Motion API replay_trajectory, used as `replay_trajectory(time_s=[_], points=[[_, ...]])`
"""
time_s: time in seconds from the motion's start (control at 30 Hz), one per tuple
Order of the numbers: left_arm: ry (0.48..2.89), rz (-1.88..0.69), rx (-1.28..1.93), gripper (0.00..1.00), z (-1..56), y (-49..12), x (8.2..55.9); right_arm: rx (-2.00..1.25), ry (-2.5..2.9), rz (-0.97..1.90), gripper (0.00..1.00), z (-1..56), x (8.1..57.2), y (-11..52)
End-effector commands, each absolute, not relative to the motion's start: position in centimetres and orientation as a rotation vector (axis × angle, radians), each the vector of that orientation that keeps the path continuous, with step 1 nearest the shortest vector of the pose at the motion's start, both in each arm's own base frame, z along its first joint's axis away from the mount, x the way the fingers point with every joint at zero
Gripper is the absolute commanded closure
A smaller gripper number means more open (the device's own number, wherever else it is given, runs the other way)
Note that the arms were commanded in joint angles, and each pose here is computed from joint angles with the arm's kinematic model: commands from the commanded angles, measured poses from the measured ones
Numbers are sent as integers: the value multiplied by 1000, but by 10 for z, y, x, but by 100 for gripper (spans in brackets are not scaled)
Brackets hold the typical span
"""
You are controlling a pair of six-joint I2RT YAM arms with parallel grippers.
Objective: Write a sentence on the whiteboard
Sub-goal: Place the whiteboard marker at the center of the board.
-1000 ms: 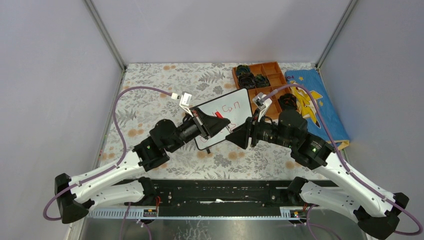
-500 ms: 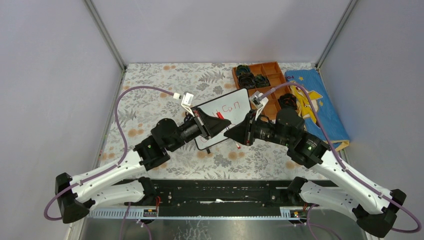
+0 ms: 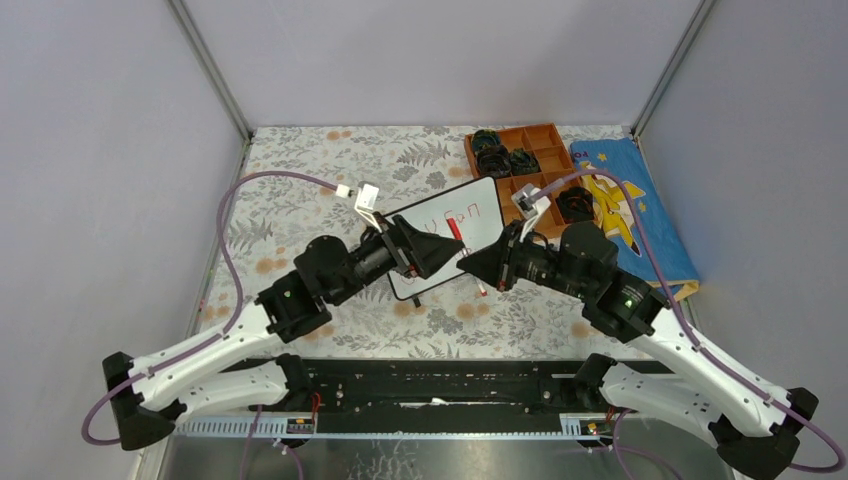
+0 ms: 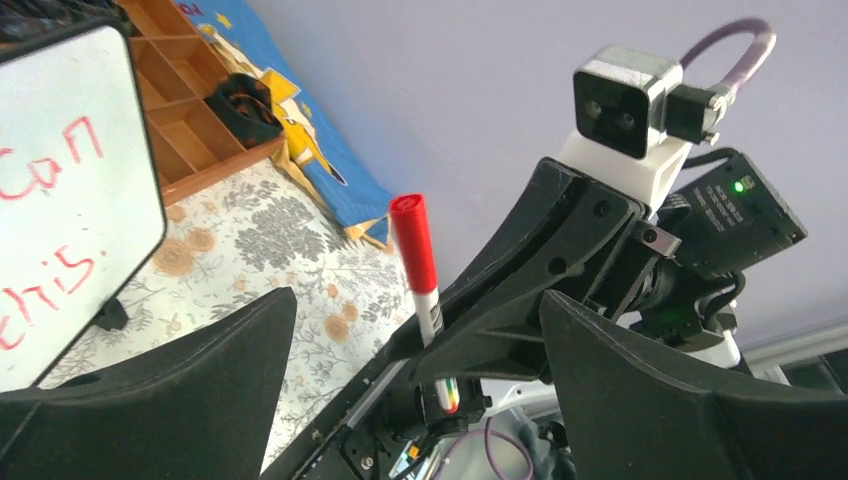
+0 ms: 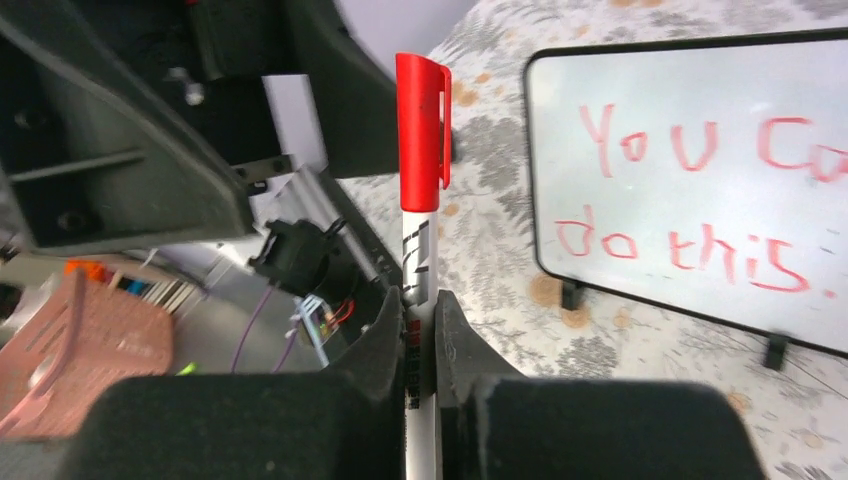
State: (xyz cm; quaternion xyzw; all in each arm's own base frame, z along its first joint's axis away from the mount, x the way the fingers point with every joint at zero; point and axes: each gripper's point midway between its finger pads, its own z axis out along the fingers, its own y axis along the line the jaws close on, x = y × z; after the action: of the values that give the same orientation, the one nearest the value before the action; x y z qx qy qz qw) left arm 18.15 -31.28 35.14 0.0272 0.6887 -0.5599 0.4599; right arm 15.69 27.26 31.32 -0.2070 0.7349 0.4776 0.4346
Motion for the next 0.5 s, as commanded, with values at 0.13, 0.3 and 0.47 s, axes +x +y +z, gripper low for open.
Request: replay_trajectory(time_s=[0.13, 0.3, 0.47], points=[[1632, -1061, -51, 1, 361, -232, 193, -211, 2002, 717, 100, 262, 194, 200], [1597, -756, 48, 1, 355, -181, 196, -73, 2171, 472, 100, 192, 193, 161], [1634, -415, 105, 1, 331, -139, 209, 59, 2275, 361, 100, 131, 186, 142]])
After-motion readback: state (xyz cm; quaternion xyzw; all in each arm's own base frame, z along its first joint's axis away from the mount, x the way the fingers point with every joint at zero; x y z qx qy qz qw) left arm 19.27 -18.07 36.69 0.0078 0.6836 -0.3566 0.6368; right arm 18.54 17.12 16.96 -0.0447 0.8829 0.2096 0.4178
